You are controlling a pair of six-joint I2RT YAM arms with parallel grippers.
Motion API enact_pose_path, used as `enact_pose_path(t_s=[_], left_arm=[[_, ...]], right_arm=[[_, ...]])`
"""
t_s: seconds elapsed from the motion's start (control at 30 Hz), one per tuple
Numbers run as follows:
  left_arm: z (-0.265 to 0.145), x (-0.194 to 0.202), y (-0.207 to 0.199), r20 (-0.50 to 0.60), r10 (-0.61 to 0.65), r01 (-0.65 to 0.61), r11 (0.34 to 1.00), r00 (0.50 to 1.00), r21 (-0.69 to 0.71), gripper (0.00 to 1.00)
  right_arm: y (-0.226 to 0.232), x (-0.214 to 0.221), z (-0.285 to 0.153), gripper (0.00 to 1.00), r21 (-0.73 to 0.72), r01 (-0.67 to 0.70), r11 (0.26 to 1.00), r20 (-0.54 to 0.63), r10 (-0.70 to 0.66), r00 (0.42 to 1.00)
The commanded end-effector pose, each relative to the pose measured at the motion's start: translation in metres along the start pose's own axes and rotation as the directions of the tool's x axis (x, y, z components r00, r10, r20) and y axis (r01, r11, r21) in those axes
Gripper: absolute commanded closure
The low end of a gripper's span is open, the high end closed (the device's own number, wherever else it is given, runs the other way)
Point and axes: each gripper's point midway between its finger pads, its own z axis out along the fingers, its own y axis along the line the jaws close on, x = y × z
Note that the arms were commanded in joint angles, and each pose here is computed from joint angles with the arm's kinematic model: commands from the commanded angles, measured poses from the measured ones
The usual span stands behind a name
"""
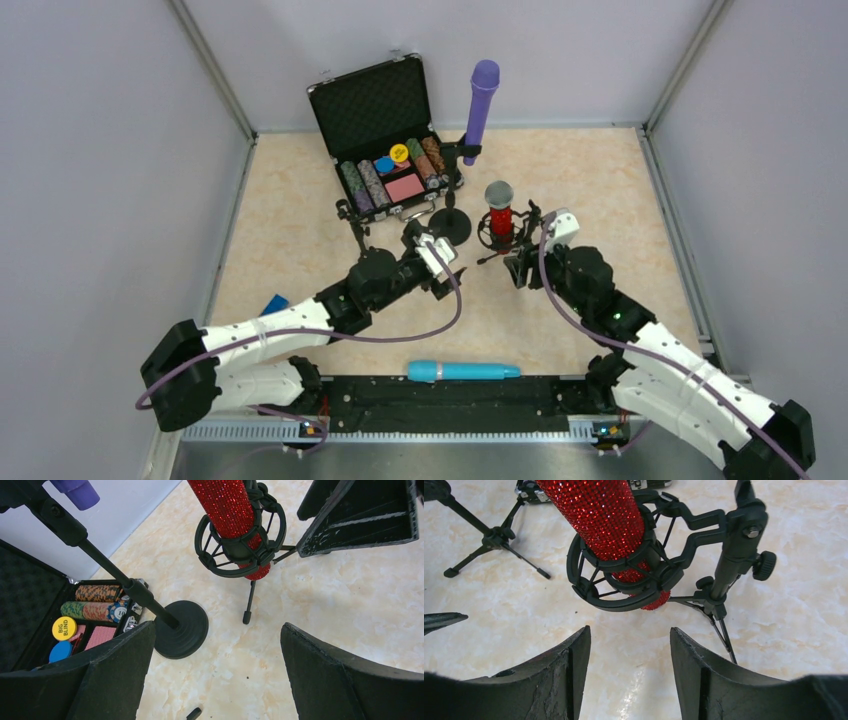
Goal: Attach the microphones to the stand
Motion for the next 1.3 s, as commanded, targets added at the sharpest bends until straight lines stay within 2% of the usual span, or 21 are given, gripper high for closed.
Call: enact_pose_path(t_s=[0.0, 0.77, 0.87, 1.0, 1.13, 1.27], left_arm=[[0.004, -0.027, 0.005, 0.068, 0.009, -0.009, 1.000, 0.998, -0.008, 0.01], [0.005, -0.025, 0.003, 0.061, 0.010, -0.010, 1.000, 0.998, -0.004, 0.01], [0.004, -0.026, 0.003, 0.063, 0.010, -0.010, 1.000, 0.998, -0.005, 0.01], [0.004, -0.027, 0.003, 0.066, 0.011, -0.010, 1.000, 0.998, -0.004, 0.01], [0.003, -0.028, 0.003, 0.069, 0.013, -0.013, 1.000, 0.998, -0.003, 0.01], [0.003, -0.029, 0.003, 0.070, 0.013, -0.012, 1.000, 0.997, -0.004, 0.01]], right_arm=[[0.017, -0.041, 0.007, 0.43, -0.069, -0.021, 0.997, 0.103, 0.028, 0.994], [0.022, -0.056, 0.054, 0.47, -0.051, 0.023, 0.998, 0.129, -0.016, 0.992], [0.022, -0.053, 0.060, 0.44, -0.046, 0.028, 0.999, 0.110, -0.023, 0.994], [0.028, -0.051, 0.060, 0.31, -0.078, 0.052, 0.996, 0.073, -0.046, 0.996], [0.029, -0.050, 0.050, 0.20, -0.092, 0.063, 0.994, 0.049, -0.059, 0.997], [0.028, -0.054, 0.028, 0.15, -0.103, 0.063, 0.993, 0.070, -0.056, 0.996]])
